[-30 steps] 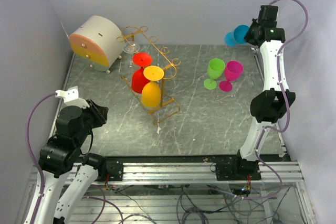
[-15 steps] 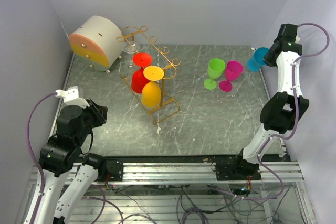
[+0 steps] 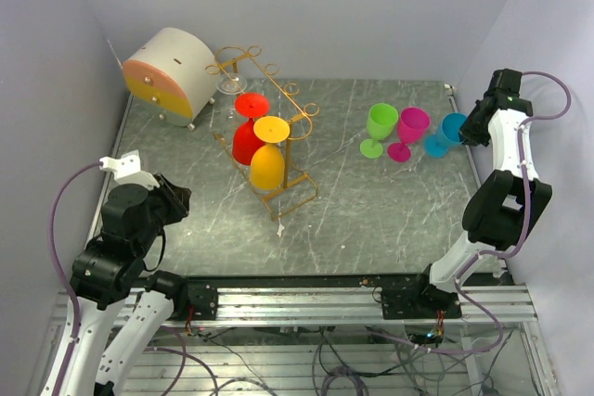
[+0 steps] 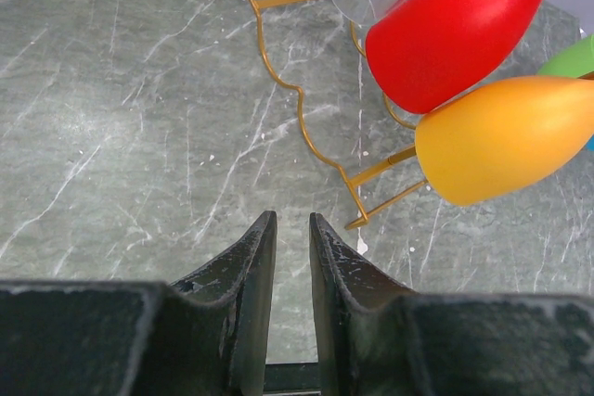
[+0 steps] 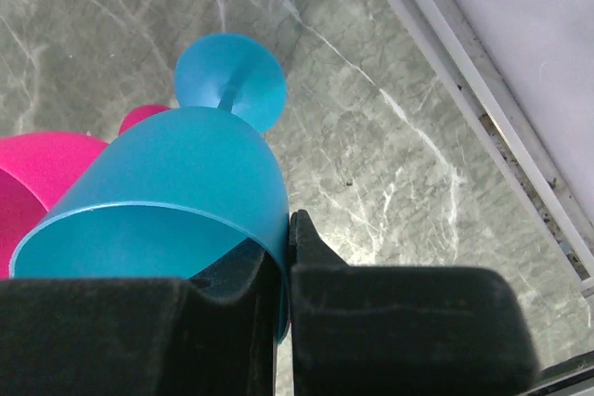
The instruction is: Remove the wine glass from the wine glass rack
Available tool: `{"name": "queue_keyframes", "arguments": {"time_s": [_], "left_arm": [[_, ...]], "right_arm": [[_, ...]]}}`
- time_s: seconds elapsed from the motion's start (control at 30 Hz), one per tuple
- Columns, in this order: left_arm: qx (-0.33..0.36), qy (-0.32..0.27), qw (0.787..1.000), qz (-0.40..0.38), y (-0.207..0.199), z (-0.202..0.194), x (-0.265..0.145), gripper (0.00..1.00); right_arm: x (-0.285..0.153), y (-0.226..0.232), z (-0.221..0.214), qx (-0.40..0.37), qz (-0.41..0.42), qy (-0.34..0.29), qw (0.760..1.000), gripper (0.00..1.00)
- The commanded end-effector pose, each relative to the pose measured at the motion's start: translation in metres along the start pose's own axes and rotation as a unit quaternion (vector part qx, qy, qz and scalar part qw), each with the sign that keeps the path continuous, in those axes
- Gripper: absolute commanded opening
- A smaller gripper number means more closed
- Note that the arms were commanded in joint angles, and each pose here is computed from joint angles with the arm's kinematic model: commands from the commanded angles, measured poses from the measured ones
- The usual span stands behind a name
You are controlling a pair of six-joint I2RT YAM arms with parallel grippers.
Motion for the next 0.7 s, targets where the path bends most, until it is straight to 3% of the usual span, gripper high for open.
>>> {"name": "queue_keyframes", "arguments": {"time_s": [0.0, 0.57, 0.67], "left_arm": [[-0.004, -0.016, 1.000, -0.003, -0.001, 0.005, -0.001, 0.32], [-0.005, -0.017, 1.000, -0.001, 0.000, 0.005, -0.001, 0.33], [-0.005, -0.017, 1.000, -0.002, -0.001, 0.005, -0.001, 0.37]], "right_arm": [[0.000, 0.003, 0.002, -0.008, 0.014, -0.008, 1.000, 0.00], [0.026, 0.011, -0.010, -0.018, 0.037, 0.042, 0.998, 0.00], [0.022, 0.012, -0.006, -0.020, 0.041, 0.037, 0.998, 0.09]]}}
Point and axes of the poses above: each gripper's point midway between its finger pads, its own x axis out along the fingers, its own y axis along the line the jaws close on, z = x × y, the point moved 4 cm from there along -x, back along the fingers, and after that the axes turned 15 degrees about -x, right-handed, at the moved point
